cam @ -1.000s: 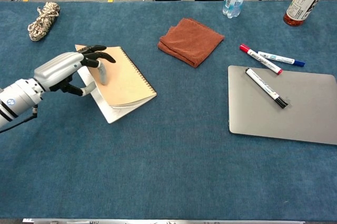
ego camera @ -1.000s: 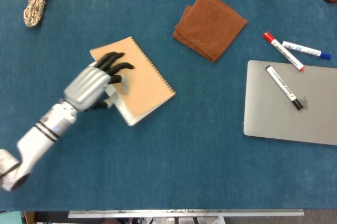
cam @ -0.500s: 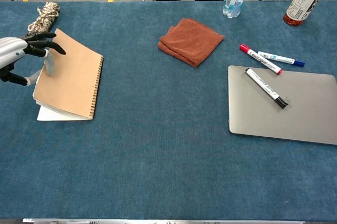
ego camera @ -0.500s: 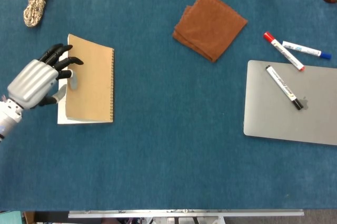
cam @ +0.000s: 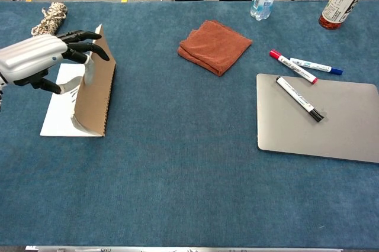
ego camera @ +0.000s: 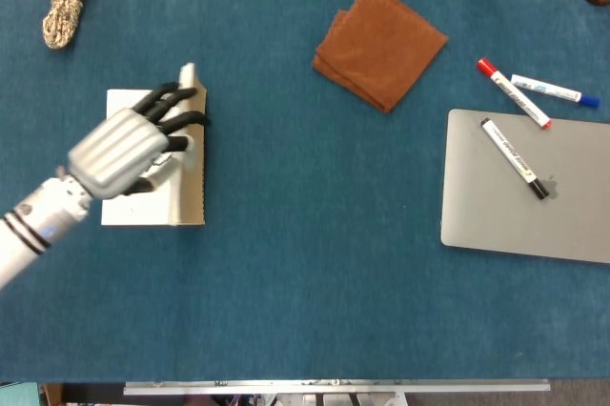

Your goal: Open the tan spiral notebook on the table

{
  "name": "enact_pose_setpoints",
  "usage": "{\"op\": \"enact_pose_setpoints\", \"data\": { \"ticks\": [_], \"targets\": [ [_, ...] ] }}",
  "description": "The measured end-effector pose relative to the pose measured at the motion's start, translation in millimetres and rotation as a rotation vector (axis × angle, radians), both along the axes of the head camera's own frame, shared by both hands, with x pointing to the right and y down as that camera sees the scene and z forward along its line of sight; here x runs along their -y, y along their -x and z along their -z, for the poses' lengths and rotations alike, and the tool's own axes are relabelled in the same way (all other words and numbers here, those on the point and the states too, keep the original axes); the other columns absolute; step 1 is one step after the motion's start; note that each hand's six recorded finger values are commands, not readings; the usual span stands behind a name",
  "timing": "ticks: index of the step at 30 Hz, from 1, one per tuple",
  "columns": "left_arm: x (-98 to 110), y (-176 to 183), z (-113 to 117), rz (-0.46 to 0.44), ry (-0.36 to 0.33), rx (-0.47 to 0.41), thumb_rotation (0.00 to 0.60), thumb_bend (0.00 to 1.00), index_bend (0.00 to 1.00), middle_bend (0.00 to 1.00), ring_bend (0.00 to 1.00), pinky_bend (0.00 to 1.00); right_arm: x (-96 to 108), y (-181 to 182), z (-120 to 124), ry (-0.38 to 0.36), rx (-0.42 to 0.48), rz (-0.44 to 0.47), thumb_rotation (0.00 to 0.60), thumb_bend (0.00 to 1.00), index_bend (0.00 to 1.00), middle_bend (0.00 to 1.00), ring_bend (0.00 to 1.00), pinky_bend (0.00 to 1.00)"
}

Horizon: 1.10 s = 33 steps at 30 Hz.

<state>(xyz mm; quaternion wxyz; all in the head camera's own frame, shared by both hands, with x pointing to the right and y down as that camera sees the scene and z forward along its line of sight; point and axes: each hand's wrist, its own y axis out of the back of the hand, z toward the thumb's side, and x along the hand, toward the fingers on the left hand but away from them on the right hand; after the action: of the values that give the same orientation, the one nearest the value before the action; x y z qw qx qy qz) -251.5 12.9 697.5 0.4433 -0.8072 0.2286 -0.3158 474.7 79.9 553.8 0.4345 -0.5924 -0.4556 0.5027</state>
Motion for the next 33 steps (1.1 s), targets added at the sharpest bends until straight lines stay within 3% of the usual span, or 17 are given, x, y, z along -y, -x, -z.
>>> {"op": "enact_pose_setpoints", "data": {
  "ticks": [9, 22, 28, 33],
  "targets": [
    [-8, -55, -10, -0.072, 0.046, 0.022, 0.6, 0.48, 0.63, 0.22, 0.02, 0.0, -3, -8, 1, -0.006, 0.005, -0.018, 0.6, 0.13, 0.33, 0.37, 0.21, 0.27],
    [-26, -106, -35, -0.074, 0.141, 0.058, 0.6, 0.48, 0.34, 0.18, 0.02, 0.0, -6, -20, -2, -0.003, 0.013, -0.045, 0.6, 0.13, 0.33, 0.37, 0.21, 0.27],
    [-35, -116, -49, -0.044, 0.231, 0.078, 0.6, 0.46, 0.04, 0.03, 0.0, 0.0, -8, -23, -2, -0.005, 0.016, -0.05, 0.6, 0.13, 0.33, 0.37, 0.21, 0.27],
    [-43, -122, -47, -0.032, 0.313, 0.052, 0.6, 0.44, 0.0, 0.0, 0.0, 0.0, -8, -25, -3, -0.005, 0.019, -0.053, 0.6, 0.13, 0.33, 0.37, 0.21, 0.27]
  ]
}}
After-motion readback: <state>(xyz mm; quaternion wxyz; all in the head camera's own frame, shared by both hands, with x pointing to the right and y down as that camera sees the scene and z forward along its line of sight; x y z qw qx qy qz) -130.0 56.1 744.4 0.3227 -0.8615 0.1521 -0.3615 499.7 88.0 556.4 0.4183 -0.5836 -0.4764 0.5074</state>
